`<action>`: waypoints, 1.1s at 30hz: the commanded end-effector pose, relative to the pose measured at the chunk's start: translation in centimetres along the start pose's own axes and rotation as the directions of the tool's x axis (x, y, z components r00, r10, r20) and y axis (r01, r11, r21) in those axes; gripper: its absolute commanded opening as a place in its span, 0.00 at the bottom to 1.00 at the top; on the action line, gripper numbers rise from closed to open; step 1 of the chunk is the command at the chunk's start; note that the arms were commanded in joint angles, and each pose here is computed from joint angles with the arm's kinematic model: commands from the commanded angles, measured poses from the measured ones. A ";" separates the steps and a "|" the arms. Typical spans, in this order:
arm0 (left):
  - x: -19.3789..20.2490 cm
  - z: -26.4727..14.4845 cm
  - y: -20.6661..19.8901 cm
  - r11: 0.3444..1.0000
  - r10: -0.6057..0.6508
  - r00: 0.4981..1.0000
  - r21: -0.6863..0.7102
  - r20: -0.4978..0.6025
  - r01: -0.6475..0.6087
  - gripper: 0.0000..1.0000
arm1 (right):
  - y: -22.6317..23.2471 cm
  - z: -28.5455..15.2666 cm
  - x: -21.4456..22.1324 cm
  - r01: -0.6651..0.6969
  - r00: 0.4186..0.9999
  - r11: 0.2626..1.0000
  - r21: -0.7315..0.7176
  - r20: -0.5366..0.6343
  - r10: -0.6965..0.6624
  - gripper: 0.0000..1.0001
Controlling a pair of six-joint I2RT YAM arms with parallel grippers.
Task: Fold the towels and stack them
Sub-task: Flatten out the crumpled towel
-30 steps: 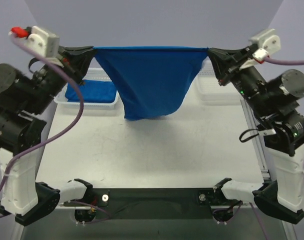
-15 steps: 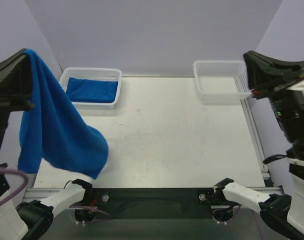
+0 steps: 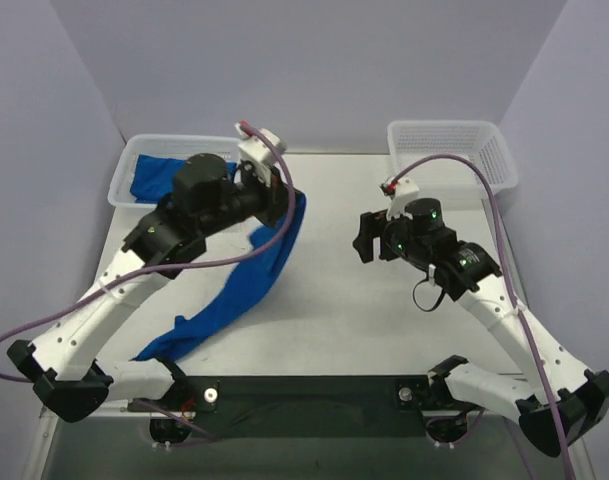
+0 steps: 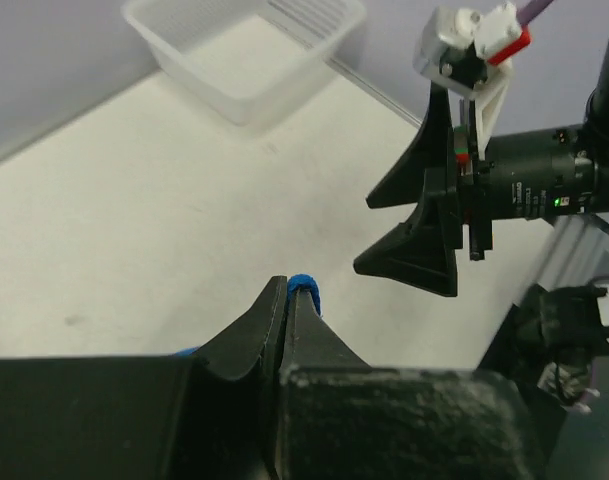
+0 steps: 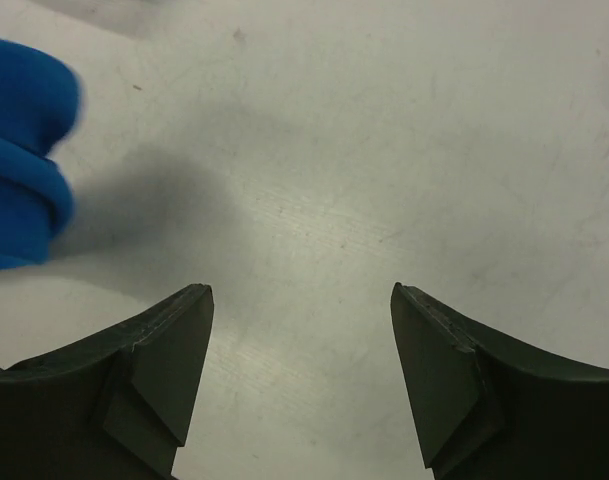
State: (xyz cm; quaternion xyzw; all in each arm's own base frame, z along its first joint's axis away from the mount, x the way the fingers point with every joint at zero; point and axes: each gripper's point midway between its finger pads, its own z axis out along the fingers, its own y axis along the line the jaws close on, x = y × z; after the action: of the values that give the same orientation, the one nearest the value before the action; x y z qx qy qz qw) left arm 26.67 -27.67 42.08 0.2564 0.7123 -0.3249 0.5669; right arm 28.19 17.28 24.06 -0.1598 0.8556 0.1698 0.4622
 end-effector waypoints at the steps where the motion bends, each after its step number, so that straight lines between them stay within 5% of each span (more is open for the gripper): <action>1: 1.2 3.1 -2.9 0.996 -0.062 0.998 0.062 0.026 0.060 0.00 | -0.8 -2.6 -0.7 -0.105 0.989 0.994 0.043 0.109 0.100 0.73; 10: 18.3 12.4 -3.5 0.962 -0.251 0.906 0.016 -0.340 0.273 0.00 | -2.1 -1.4 7.9 -0.209 0.974 0.971 0.115 -0.060 0.217 0.69; 14: 23.6 14.5 -2.1 0.955 -0.289 0.857 -0.074 -0.427 0.286 0.00 | -1.1 -1.0 11.2 -0.226 0.958 0.971 0.082 -0.159 0.237 0.57; 25: 26.1 18.3 1.9 0.929 -0.370 0.808 -0.185 -0.458 0.320 0.00 | 6.8 1.7 16.3 -0.106 0.936 0.994 -0.032 -0.340 0.089 0.53; 33: 26.1 18.5 3.0 0.911 -0.412 0.789 -0.196 -0.456 0.363 0.00 | 9.1 5.7 17.9 -0.183 0.959 0.983 0.002 -0.220 0.179 0.45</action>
State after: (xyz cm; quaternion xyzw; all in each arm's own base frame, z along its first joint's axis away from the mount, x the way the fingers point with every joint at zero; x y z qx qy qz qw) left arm 33.92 -38.27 11.04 0.1494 0.9013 -0.2914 0.2835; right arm 16.82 24.27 6.71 -0.1589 0.9257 0.1865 0.2882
